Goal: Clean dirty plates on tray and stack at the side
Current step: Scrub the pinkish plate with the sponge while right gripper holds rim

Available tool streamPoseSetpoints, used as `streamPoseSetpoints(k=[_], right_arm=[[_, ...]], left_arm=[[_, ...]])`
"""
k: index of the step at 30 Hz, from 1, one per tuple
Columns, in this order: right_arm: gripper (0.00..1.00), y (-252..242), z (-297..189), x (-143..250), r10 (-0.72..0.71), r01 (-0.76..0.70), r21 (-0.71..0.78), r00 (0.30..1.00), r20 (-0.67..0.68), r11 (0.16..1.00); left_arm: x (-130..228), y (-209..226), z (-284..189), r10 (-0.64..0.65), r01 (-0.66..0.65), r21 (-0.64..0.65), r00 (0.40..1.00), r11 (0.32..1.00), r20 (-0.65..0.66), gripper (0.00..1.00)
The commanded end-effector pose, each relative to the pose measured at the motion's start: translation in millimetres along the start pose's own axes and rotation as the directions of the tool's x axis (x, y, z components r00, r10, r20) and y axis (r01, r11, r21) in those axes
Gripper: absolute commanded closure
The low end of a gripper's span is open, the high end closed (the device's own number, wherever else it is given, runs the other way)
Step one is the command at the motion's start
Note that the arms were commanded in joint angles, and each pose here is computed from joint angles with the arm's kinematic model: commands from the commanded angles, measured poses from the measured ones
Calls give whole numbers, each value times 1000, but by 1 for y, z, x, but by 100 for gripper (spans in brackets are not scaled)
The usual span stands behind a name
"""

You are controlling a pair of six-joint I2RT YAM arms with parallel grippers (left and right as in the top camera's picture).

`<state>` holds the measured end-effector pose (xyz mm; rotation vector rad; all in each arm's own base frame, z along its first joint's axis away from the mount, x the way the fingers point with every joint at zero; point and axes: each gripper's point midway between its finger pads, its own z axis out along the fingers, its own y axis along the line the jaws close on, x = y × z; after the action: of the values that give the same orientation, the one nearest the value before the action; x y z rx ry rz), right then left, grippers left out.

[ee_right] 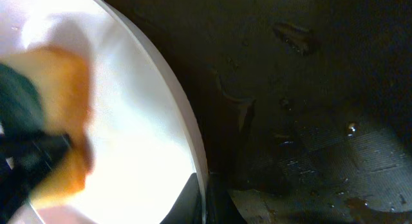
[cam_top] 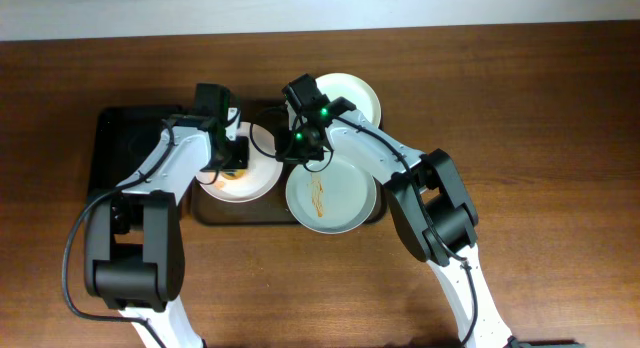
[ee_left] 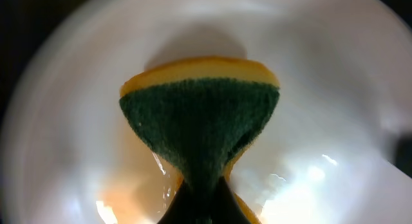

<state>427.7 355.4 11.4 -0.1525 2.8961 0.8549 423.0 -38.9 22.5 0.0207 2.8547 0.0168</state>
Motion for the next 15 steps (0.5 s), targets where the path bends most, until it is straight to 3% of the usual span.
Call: streamPoseSetpoints(k=[1,3,5,6,7,8,10,13,15], right_arm=[[96,-1,4,2,9,-9,-7,1000,-12,1000],[96,-1,4,2,9,-9,-7,1000,-13,1000],[96,-1,4,2,9,-9,-7,1000,-13,1000],[96,-1,4,2,9,-9,-7,1000,-13,1000],[96,-1,4,2,9,-9,-7,1000,-13,1000],[96,-1,4,2,9,-9,-7,1000,-13,1000],[96,0,4,3,9,-9,-13,1000,-17,1000],[96,-1,3,3,11,-12,-10,1000,-20,1000],[96,-1,3,3,11,-11,-10,1000,-20,1000]], left_arm=[[-4,54,-3,-142,151,-289,988,945,53,99],[16,52,-2,-177,163,-286,984,944,-24,99],[36,36,0,-172,144,-204,977,968,-126,99],[43,24,0,-132,109,-135,976,985,-172,99],[50,-2,0,-25,33,32,975,999,-222,99],[52,-25,-3,61,-20,181,973,983,-222,99],[45,-47,-7,123,-63,319,977,946,-174,99],[20,-47,-1,110,-80,319,991,944,-75,99],[8,-33,15,36,-21,267,998,963,-52,99]])
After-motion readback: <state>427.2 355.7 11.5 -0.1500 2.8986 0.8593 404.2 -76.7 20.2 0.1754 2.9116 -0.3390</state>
